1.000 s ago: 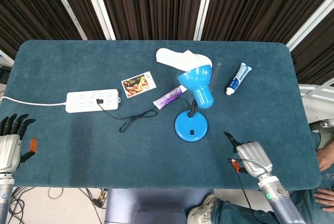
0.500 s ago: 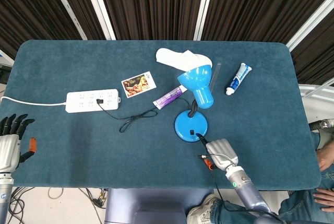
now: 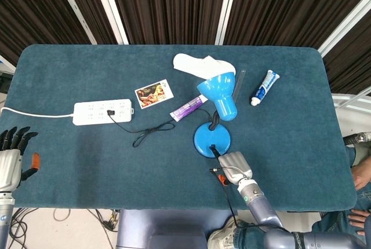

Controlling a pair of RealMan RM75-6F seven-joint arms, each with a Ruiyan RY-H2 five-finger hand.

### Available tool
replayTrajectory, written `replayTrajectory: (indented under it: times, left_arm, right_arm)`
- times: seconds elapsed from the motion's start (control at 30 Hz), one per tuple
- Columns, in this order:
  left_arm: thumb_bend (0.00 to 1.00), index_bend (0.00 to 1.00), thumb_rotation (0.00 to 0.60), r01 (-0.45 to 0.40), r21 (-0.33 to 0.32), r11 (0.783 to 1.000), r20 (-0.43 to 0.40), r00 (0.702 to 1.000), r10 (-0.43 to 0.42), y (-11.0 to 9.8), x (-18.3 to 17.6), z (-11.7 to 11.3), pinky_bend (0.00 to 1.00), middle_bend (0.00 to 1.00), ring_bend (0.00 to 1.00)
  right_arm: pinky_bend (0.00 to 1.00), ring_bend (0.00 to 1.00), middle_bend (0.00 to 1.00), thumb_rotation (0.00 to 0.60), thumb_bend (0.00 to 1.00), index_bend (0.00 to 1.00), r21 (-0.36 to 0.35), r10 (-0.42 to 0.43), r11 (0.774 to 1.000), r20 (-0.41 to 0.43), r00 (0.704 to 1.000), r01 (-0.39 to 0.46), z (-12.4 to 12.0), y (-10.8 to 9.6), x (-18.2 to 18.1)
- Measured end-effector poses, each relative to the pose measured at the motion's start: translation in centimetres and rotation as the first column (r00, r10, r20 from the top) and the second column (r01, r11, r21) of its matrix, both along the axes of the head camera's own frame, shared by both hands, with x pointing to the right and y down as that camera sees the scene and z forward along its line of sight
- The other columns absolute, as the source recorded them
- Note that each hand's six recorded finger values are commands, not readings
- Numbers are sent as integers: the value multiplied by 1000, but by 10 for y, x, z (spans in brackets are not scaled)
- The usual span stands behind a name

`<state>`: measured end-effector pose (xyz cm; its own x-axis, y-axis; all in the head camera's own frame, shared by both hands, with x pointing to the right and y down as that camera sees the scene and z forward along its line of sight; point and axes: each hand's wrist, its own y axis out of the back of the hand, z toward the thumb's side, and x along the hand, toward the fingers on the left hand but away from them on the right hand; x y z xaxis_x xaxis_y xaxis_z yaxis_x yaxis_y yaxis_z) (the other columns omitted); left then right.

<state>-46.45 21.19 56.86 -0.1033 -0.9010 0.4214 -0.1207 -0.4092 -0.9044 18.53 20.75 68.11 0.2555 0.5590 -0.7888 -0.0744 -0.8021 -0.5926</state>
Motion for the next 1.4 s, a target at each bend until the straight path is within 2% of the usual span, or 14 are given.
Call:
replayTrajectory:
  times: [0.57, 0.63, 0.83, 1.0, 1.07, 1.17, 1.23, 1.4]
  left_arm:
    - [532, 220, 600, 1, 1, 1000, 2, 1000, -1, 0, -1, 0, 0, 102, 10]
    - [532, 221, 600, 1, 0, 1000, 2, 1000, -1, 0, -1, 0, 0, 102, 10]
    - [532, 220, 600, 2, 0, 1000, 1, 1000, -2, 0, -1, 0, 0, 102, 10]
    - [532, 221, 600, 0, 1, 1000, 2, 1000, 0, 0, -1, 0, 0, 102, 10]
    - [532, 220, 600, 1, 1, 1000, 2, 1000, -1, 0, -1, 0, 0, 102, 10]
    - [532, 220, 600, 1, 2, 1000, 2, 1000, -1, 0, -1, 0, 0, 102, 10]
    - [532, 221, 600, 0, 2, 1000, 3, 1000, 0, 0, -1, 0, 0, 102, 10]
    - [531, 224, 600, 6, 2, 1000, 2, 1000, -6, 0, -2, 0, 0, 101, 10]
  right_arm:
    - [909, 616, 500, 600, 413, 6, -24, 3, 1000, -31, 1000, -4, 9, 3, 8]
    - [917, 616, 500, 600, 413, 34, -29, -3, 1000, -35, 999, 2, 9, 4, 9]
    - [937, 616, 500, 600, 413, 200, -41, -12, 999, -47, 999, 10, 10, 8, 12]
    - [952, 616, 500, 600, 414, 248, -50, -27, 998, -62, 998, 24, 11, 11, 14]
    - [957, 616, 500, 600, 414, 224, -49, -28, 998, -64, 998, 25, 11, 11, 15]
    - [967, 601, 495, 600, 414, 73, -44, -24, 999, -63, 998, 21, 10, 9, 14]
    - [973, 572, 469, 600, 414, 10, -37, -14, 999, -58, 998, 12, 7, 6, 14]
    - [983, 487, 375, 600, 414, 0, 10, 43, 999, -18, 999, -42, -6, -8, 16]
